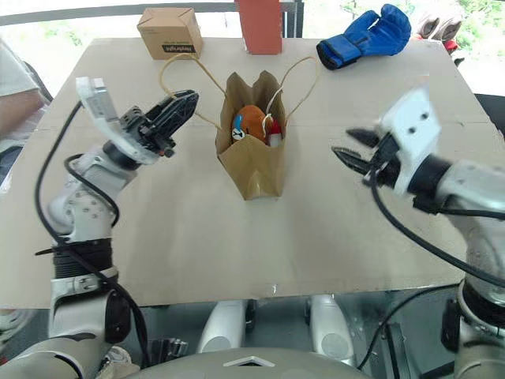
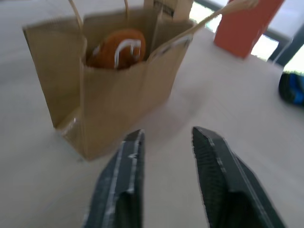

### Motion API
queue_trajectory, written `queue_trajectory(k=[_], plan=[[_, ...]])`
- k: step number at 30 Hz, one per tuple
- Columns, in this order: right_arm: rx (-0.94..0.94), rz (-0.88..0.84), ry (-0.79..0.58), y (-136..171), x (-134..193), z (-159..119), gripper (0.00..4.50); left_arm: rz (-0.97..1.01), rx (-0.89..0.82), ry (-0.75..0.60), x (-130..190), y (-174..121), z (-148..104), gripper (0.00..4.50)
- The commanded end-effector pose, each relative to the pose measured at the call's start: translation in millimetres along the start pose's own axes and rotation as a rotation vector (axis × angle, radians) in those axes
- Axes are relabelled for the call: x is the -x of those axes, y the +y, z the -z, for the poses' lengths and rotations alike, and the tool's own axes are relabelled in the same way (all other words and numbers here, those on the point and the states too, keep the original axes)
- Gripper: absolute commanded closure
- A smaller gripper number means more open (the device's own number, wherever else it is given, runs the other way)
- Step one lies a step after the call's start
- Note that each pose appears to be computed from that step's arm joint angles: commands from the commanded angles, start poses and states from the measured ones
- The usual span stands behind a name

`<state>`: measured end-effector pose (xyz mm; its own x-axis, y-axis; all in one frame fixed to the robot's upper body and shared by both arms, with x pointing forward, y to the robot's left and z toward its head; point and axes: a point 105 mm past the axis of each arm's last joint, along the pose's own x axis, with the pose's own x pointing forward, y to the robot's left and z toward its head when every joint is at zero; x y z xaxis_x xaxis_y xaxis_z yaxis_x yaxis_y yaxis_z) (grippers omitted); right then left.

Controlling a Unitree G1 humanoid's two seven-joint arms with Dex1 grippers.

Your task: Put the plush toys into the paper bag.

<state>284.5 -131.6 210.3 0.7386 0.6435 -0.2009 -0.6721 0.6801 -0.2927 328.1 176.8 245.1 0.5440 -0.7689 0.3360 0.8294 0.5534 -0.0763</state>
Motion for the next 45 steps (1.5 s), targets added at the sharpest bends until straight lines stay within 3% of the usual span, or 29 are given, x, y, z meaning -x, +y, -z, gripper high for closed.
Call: queue_trajectory(k=[1, 3, 4, 10, 15, 21, 26, 36, 39, 45], plan=[[0.077, 0.014, -0.024, -2.1, -20.3, 5.5, 4.50, 0.009, 0.009, 0.031, 16.9, 0.4, -13.4, 1.06], [0.073, -0.006, -0.044, 0.2, -34.0, 9.3, 4.50, 0.013, 0.033, 0.067, 26.8, -2.3, -14.9, 0.23], [0.071, -0.012, -0.063, 0.5, -42.0, 8.5, 4.50, 0.015, 0.035, 0.105, 33.2, -5.1, -11.9, 0.07], [0.107, -0.090, -0.180, 11.9, -82.0, -12.6, 4.50, 0.034, 0.020, 0.318, 58.6, -28.1, 29.1, 0.07], [0.079, -0.248, -0.253, 49.5, -108.5, -24.5, 4.50, -0.055, -0.049, 0.277, 24.7, -35.2, 56.6, 0.07], [-0.016, -0.305, -0.265, 73.2, -123.2, -10.7, 4.50, -0.053, -0.035, 0.214, 2.9, -55.3, 68.5, 0.07], [-0.051, -0.269, -0.257, 71.0, -133.7, -0.6, 4.50, -0.213, -0.063, 0.133, -9.5, -45.3, 67.9, 0.07], [-0.077, -0.239, -0.263, 69.0, -140.1, 4.7, 4.50, -0.406, -0.163, 0.159, -30.3, -27.4, 80.6, 0.07], [-0.079, -0.236, -0.259, 70.5, -138.7, 7.8, 4.50, -0.397, -0.165, 0.120, -41.2, -30.3, 80.4, 0.91], [-0.089, -0.231, -0.279, 72.9, -119.5, 6.8, 4.50, -0.371, -0.177, 0.058, -46.0, -24.8, 70.8, 3.77]])
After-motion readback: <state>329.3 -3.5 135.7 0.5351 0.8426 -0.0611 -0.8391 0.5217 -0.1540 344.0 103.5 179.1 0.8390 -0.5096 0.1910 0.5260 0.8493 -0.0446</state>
